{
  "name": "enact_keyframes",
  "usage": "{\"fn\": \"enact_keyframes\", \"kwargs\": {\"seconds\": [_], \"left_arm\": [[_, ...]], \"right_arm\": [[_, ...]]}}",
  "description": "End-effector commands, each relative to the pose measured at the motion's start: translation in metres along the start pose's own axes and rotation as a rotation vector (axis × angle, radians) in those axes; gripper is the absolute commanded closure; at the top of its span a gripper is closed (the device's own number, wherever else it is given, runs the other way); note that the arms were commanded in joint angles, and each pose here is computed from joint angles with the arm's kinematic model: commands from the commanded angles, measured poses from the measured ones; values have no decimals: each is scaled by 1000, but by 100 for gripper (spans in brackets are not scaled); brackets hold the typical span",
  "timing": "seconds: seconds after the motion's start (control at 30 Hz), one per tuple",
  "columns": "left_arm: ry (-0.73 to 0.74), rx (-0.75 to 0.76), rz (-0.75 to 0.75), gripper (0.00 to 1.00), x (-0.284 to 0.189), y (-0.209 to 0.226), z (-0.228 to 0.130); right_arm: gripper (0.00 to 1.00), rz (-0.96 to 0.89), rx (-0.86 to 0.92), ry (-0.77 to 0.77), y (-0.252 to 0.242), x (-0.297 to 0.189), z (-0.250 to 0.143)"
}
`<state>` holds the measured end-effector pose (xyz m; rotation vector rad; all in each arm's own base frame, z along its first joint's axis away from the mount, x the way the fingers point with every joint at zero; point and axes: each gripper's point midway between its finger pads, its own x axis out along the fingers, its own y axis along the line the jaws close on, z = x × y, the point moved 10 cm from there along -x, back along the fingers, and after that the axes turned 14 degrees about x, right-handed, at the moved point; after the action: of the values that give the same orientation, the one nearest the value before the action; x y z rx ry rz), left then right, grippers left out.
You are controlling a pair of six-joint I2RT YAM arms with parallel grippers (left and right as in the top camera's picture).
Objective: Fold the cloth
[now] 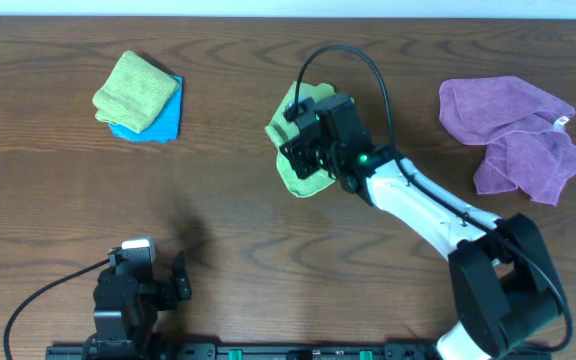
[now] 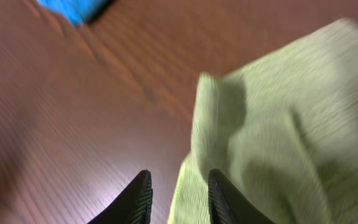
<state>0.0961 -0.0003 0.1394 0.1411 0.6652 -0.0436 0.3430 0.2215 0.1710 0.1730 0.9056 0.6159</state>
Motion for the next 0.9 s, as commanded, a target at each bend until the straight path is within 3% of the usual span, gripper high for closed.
{"fn": "enact_keyframes", "kwargs": {"seconds": [0.0, 0.27, 0.53, 0.87], "left_arm": [[13, 24, 13, 5, 1, 1, -3], [13, 24, 13, 5, 1, 1, -3], [13, 24, 13, 5, 1, 1, -3], [13, 24, 13, 5, 1, 0, -3]], "right_arm": [[68, 35, -39, -84, 12, -10, 31], [64, 28, -61, -193, 24, -26, 68], [57, -77, -155, -71, 5, -24, 51], [55, -198, -211, 24, -17, -8, 36]]}}
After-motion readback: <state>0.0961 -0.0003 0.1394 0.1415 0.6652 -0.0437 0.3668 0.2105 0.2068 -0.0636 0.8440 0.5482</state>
